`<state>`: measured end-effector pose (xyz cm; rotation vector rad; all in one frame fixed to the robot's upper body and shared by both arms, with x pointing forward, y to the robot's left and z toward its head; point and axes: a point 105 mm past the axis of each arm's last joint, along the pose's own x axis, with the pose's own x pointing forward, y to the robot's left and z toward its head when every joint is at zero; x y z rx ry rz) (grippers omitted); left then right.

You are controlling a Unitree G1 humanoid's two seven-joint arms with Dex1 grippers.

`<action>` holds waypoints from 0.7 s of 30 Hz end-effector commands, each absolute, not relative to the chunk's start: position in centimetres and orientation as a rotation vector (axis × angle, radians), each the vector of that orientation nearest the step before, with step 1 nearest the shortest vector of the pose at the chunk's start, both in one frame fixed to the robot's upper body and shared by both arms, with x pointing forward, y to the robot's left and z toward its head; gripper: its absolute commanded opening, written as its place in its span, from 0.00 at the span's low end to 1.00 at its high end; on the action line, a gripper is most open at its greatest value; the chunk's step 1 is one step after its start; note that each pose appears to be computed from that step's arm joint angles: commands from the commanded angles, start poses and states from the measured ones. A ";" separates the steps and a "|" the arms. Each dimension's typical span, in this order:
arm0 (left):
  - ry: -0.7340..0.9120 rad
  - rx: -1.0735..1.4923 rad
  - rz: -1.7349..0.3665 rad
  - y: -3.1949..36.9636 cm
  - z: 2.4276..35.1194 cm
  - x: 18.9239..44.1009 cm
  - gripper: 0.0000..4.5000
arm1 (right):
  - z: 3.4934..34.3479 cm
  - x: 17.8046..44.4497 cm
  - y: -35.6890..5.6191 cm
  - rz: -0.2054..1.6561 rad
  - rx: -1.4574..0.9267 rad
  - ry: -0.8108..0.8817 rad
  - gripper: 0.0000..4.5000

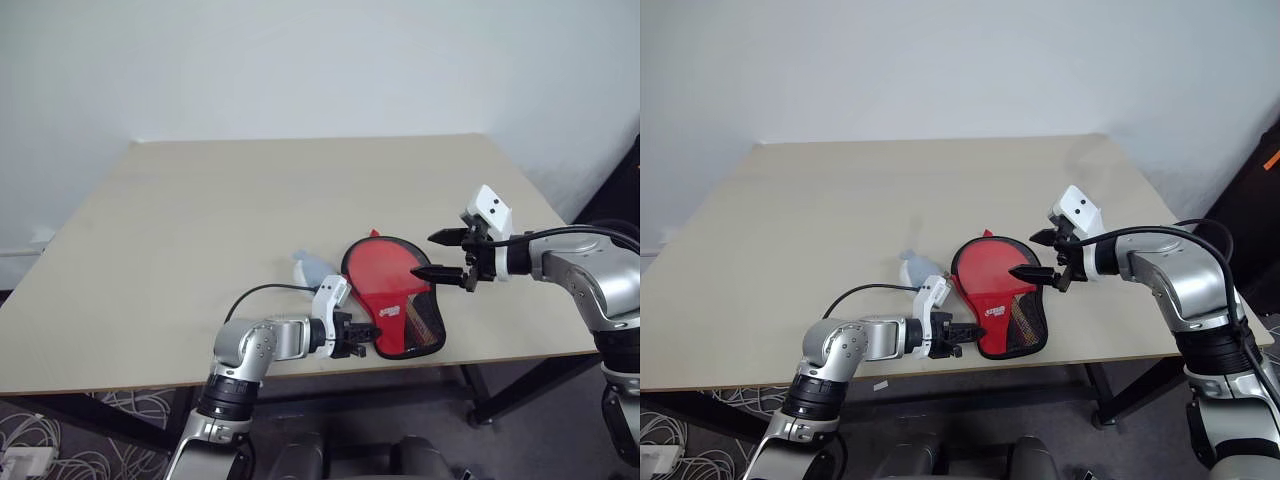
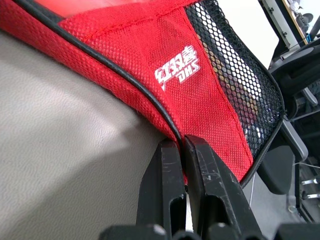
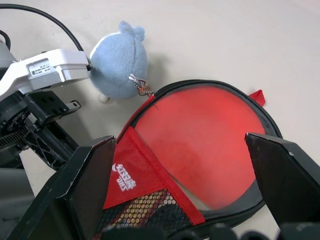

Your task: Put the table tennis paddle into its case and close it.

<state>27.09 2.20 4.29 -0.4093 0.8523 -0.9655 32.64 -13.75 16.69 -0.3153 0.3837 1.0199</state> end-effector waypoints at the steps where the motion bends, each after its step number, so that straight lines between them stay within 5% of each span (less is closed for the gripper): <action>1: 0.829 -0.422 -1.052 1.0 6.2 26.0 0.01 | 18.9 32.4 -13.2 1.038 -0.337 0.305 1.00; 8: 0.861 -0.430 -1.175 1.0 8.6 22.1 0.01 | 18.6 31.2 -12.7 1.076 -0.337 0.328 1.00; 21: 0.966 -0.401 -1.167 3.5 6.7 18.3 0.01 | 18.2 30.5 -12.1 1.114 -0.328 0.369 1.00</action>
